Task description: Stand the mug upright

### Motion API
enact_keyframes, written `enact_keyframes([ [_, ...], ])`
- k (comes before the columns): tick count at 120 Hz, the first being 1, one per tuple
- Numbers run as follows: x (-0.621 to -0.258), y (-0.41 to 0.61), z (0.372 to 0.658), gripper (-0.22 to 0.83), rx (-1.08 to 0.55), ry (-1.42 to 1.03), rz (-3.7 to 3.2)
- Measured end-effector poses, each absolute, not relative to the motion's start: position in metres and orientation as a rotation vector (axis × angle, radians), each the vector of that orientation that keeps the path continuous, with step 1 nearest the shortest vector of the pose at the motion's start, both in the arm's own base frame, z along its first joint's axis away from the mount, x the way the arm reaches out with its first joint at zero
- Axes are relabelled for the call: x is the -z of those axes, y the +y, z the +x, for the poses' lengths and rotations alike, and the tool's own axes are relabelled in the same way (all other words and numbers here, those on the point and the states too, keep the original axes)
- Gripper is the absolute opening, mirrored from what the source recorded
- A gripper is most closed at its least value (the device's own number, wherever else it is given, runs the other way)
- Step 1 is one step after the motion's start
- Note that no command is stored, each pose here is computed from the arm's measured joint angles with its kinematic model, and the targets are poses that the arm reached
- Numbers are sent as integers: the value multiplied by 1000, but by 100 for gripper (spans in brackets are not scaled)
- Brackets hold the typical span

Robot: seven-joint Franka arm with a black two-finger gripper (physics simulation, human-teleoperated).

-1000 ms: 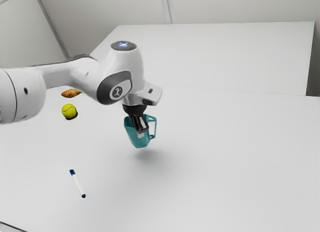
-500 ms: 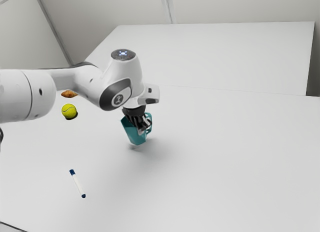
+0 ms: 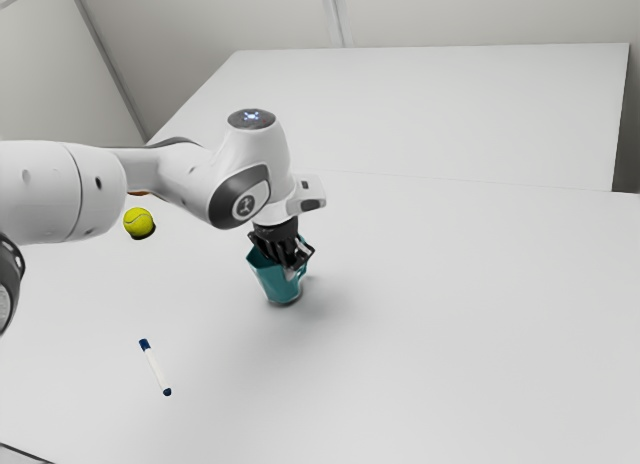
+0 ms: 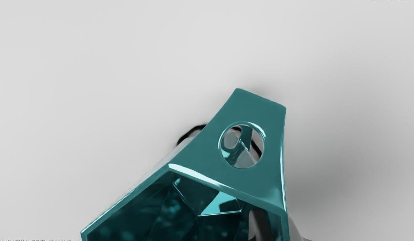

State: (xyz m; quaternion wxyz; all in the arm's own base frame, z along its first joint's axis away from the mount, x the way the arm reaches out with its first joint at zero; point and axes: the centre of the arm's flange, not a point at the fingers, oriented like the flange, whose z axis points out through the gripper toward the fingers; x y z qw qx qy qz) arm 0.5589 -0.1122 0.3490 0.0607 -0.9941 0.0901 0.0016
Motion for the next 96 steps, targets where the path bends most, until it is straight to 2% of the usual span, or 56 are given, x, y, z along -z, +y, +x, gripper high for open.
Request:
enact_keyframes([
  [10, -348, -112, 559, -7, -5, 246, -3016],
  [24, -352, -113, 559, 15, -1, 210, -3032],
  [35, -372, -113, 556, 31, 37, 184, -3051],
  [46, -398, -117, 550, 42, 76, 172, -3064],
  [63, -442, -122, 561, 51, 132, 173, -3072],
  [74, -506, -116, 580, 55, 212, 172, -3084],
  [82, -547, -103, 583, 57, 228, 159, -3083],
  [96, -592, -81, 590, 59, 213, 153, -3082],
])
